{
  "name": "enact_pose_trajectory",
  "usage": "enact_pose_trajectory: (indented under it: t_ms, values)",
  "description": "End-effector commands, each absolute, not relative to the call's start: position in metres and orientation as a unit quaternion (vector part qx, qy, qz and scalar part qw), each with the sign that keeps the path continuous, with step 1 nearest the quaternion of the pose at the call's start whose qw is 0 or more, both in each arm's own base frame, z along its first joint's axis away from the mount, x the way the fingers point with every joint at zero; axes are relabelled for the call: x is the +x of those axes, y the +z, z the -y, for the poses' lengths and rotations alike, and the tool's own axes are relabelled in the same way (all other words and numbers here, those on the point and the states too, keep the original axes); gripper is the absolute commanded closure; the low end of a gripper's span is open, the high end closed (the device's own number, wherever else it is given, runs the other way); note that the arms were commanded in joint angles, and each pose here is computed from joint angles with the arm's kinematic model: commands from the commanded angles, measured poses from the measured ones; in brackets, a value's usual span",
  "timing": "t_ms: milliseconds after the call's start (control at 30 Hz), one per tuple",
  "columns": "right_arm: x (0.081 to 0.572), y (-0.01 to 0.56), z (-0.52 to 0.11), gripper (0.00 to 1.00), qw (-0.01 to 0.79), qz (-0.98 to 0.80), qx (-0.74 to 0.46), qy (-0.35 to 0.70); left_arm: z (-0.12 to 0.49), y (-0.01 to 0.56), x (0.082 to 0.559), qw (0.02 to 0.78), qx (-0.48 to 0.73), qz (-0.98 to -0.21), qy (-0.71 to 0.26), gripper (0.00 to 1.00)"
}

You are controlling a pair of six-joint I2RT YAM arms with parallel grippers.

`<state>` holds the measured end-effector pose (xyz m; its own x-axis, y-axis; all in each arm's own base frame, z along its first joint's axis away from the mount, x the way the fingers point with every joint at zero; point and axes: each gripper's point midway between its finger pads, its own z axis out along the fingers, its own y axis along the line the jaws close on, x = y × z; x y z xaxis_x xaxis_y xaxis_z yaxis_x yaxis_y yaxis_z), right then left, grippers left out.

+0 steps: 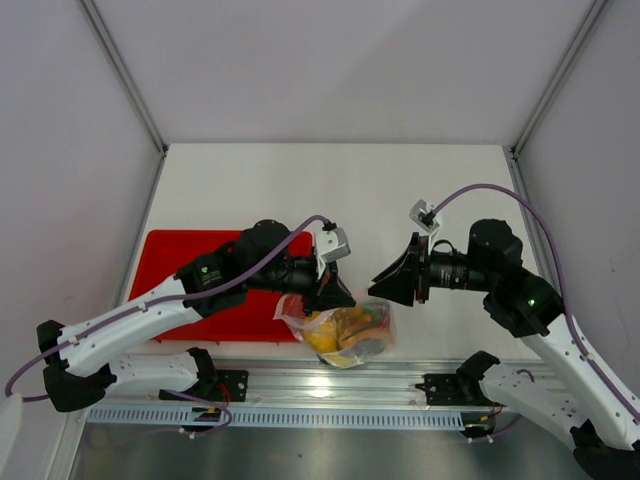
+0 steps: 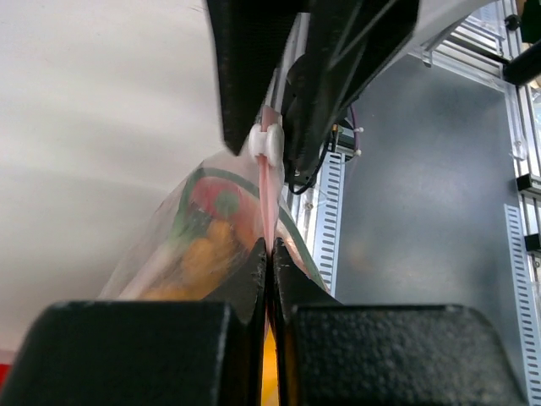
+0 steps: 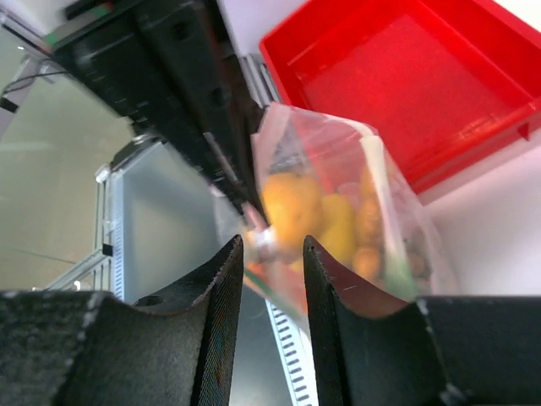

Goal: Place the food in the zip-top bag and seal the zipper
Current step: Zip the zipper food storage bag at the center of the board.

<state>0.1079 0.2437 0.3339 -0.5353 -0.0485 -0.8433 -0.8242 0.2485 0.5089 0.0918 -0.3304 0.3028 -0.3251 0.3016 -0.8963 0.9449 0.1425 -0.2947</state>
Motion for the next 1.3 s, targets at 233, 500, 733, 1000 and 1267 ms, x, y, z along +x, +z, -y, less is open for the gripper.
enact_pose_trajectory:
  t_ms: [233, 500, 733, 1000, 1267]
  values:
    - [0.118, 0.339, -0.233, 0.58, 0.36, -0.692, -0.327, 0.533, 0.334, 0.325, 0.081, 0.354, 0.486, -0.631, -0.49, 0.99]
    - [0.1, 0.35, -0.233, 0.61, 0.34, -0.658, -0.349, 0.574, 0.336, 0.324, 0.081, 0.349, 0.487, -0.634, -0.49, 0.99]
    - [0.096, 0.351, -0.235, 0.64, 0.325, -0.648, -0.359, 0.588, 0.337, 0.322, 0.082, 0.344, 0.486, -0.638, -0.488, 0.99]
    - [0.1, 0.346, -0.237, 0.64, 0.316, -0.652, -0.356, 0.59, 0.338, 0.328, 0.081, 0.346, 0.488, -0.633, -0.491, 0.99]
    - [0.103, 0.343, -0.238, 0.73, 0.315, -0.655, -0.351, 0.591, 0.339, 0.328, 0.08, 0.343, 0.489, -0.634, -0.492, 0.99]
